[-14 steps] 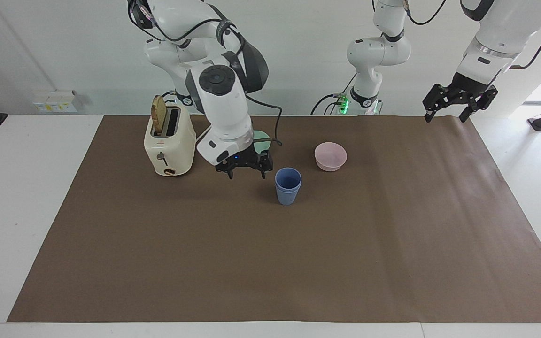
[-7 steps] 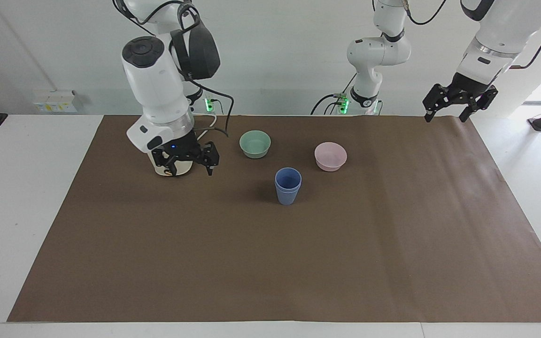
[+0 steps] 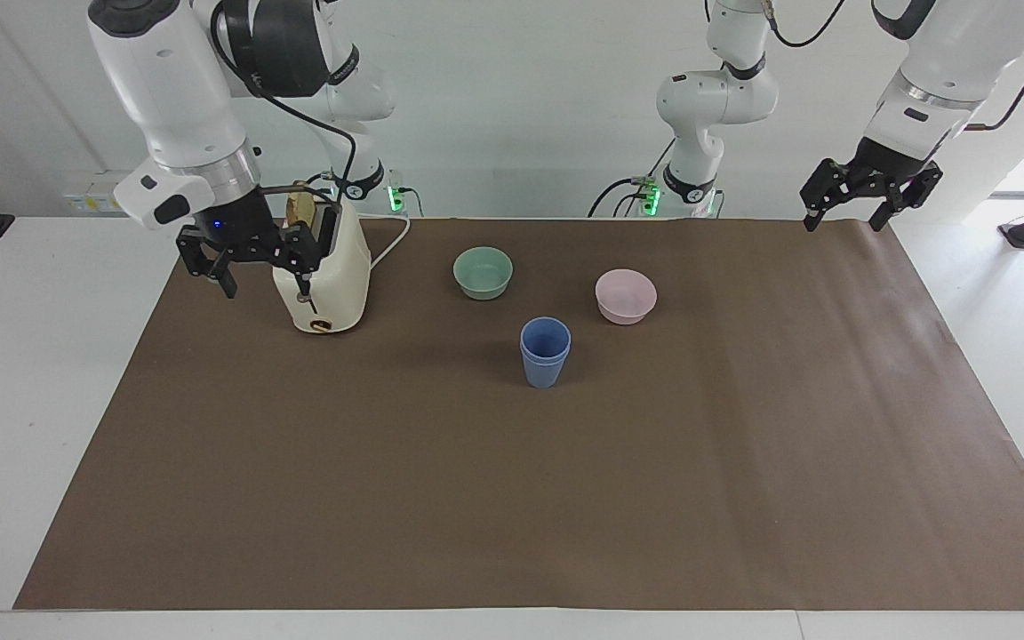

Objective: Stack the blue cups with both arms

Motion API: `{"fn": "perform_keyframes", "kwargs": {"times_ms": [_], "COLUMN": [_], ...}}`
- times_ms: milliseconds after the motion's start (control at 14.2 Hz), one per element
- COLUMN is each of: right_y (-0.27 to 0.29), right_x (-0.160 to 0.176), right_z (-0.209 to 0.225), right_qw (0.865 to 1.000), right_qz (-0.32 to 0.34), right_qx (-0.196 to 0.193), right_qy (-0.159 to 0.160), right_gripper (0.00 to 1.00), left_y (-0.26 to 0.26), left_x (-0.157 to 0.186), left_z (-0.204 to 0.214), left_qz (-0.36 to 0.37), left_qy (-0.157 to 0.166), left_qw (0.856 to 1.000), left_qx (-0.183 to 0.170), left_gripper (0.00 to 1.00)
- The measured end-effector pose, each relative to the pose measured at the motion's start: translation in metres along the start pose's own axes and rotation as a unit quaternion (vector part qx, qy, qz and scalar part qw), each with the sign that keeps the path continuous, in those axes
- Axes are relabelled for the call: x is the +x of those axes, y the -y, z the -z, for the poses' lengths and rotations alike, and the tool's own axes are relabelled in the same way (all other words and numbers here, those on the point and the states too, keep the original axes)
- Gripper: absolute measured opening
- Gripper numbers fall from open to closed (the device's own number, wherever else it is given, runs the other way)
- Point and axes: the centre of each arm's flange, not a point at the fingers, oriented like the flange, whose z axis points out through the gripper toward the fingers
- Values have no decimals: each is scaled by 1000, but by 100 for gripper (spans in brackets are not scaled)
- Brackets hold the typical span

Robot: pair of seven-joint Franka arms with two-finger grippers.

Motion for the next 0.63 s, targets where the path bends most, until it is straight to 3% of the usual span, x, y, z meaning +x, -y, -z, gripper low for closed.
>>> {"fn": "perform_keyframes", "kwargs": {"times_ms": [632], "right_y": [-27], "right_x": [-8], "right_z": [18], "right_qw": [1000], "right_qz": [-24], "right_qx": [-7], "right_qy": [-10], "right_gripper": [100], "left_y": [0], "left_x": [0], "left_z": [0], "left_qz": [0], "left_qy": [0], "left_qw": [1000], "left_qx": [0], "left_gripper": [100]}}
